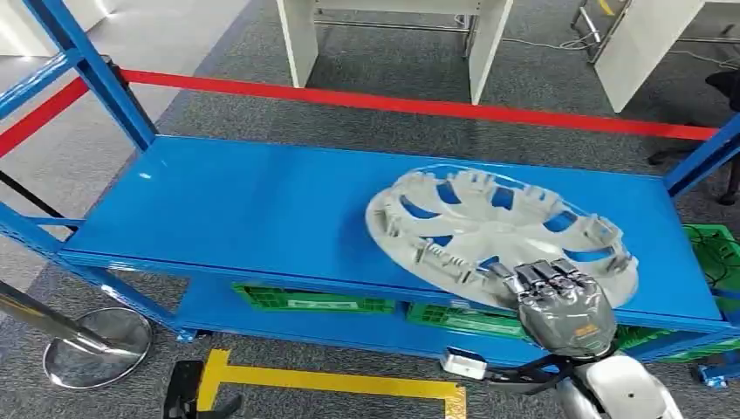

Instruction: Take the parts from the cabinet and place them on the table.

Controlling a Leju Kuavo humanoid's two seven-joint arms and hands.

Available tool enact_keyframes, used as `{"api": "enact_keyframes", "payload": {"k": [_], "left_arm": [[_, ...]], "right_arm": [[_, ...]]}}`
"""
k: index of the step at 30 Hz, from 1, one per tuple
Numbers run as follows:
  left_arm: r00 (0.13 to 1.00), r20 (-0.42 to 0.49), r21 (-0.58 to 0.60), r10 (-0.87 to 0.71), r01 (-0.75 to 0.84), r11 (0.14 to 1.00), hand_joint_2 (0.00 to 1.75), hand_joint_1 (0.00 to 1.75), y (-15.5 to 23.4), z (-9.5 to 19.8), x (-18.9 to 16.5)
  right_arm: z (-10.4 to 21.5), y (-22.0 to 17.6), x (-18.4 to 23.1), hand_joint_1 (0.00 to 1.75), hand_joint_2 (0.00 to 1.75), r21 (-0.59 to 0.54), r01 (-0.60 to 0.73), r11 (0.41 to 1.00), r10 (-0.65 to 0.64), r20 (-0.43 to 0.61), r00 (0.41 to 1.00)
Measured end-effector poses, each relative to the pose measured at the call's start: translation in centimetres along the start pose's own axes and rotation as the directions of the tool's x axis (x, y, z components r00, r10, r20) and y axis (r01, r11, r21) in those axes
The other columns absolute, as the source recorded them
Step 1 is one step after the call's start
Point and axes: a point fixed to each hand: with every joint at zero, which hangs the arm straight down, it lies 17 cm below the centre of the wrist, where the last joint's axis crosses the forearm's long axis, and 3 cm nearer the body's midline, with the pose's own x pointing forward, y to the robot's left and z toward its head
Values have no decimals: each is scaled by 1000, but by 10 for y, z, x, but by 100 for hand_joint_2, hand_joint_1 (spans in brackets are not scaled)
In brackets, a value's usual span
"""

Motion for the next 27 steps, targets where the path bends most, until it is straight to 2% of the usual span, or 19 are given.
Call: {"api": "enact_keyframes", "payload": {"k": [8, 22, 27], "left_arm": [[998, -5, -96, 56, -56, 994, 175, 0, -19, 4, 2], [998, -4, -100, 55, -55, 993, 175, 0, -19, 4, 3], [1000, -17, -57, 26, -27, 998, 175, 0, -12, 2, 0]], "right_arm": [[-13, -24, -3, 175, 175, -66, -68, 995, 73, 76, 994], [-16, -34, -11, 175, 175, -88, -99, 991, 105, 63, 993], [-17, -37, -8, 175, 175, -94, -106, 990, 114, 84, 990]]}}
